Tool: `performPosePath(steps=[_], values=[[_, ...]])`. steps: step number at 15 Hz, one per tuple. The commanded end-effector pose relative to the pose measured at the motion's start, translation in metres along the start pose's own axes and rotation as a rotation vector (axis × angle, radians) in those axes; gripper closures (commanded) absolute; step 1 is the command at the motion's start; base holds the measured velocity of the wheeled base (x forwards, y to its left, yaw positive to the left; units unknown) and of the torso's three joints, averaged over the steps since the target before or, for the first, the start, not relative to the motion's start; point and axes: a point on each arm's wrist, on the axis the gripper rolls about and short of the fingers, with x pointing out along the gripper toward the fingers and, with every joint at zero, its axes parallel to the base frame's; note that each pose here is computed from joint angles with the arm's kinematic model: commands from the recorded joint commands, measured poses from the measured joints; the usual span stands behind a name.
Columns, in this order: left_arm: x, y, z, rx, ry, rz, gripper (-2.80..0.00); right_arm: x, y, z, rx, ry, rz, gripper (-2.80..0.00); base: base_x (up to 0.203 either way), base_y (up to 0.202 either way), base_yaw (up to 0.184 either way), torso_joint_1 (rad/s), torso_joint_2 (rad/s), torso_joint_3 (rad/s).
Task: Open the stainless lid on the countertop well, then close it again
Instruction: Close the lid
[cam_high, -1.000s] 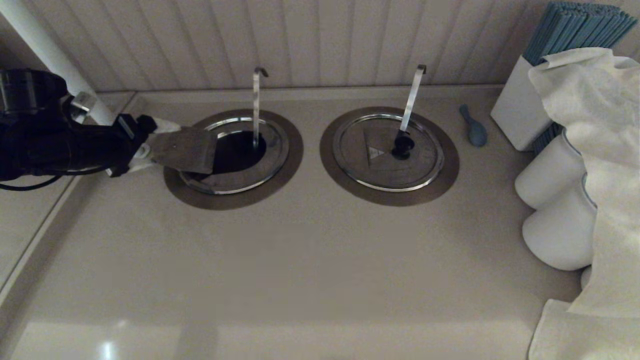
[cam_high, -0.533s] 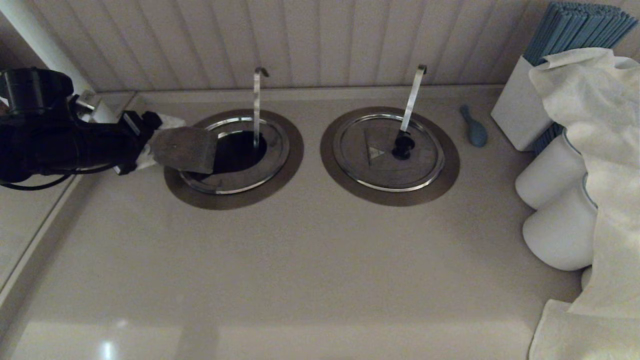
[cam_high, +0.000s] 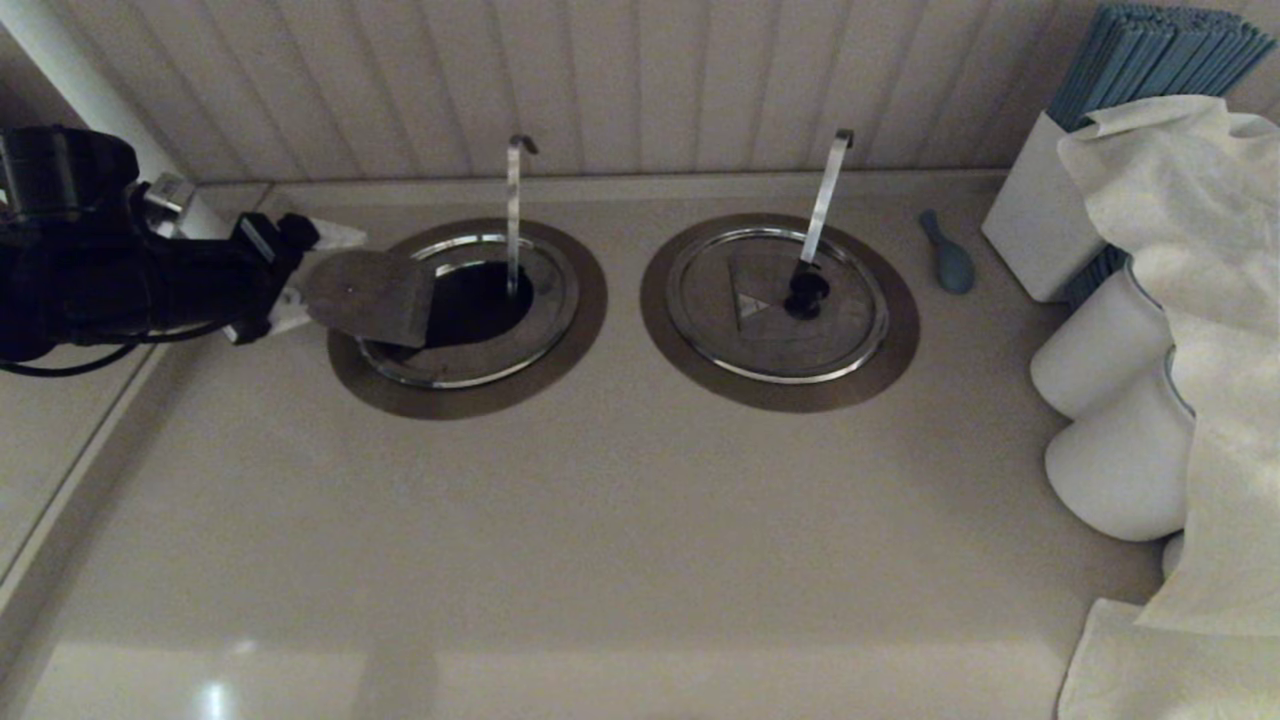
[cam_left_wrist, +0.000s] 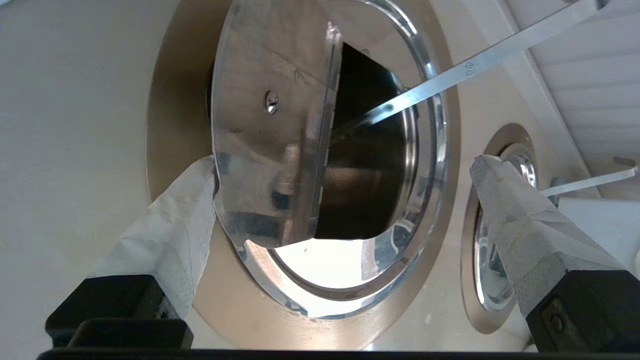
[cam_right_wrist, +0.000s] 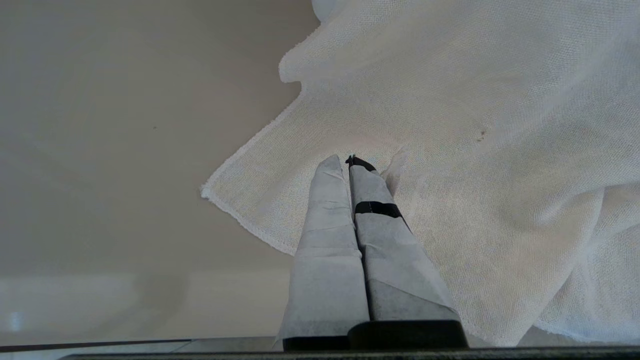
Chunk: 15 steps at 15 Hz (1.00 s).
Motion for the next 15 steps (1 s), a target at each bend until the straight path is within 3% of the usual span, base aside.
performPosePath(steps=[1,15], values=[[-0.001,-0.005,-0.001,0.002,0.001,-0.013,-2.8,0.0,0.0,0.0,0.0,0.001,0.0,0.0,0.0,0.0,0.0,0.0,0.0,0.0],[-0.011,-0.052,-0.017,0.062,-0.004,-0.093,-2.8,0.0,0.0,0.0,0.0,0.001,0.0,0.0,0.0,0.0,0.0,0.0,0.0,0.0]])
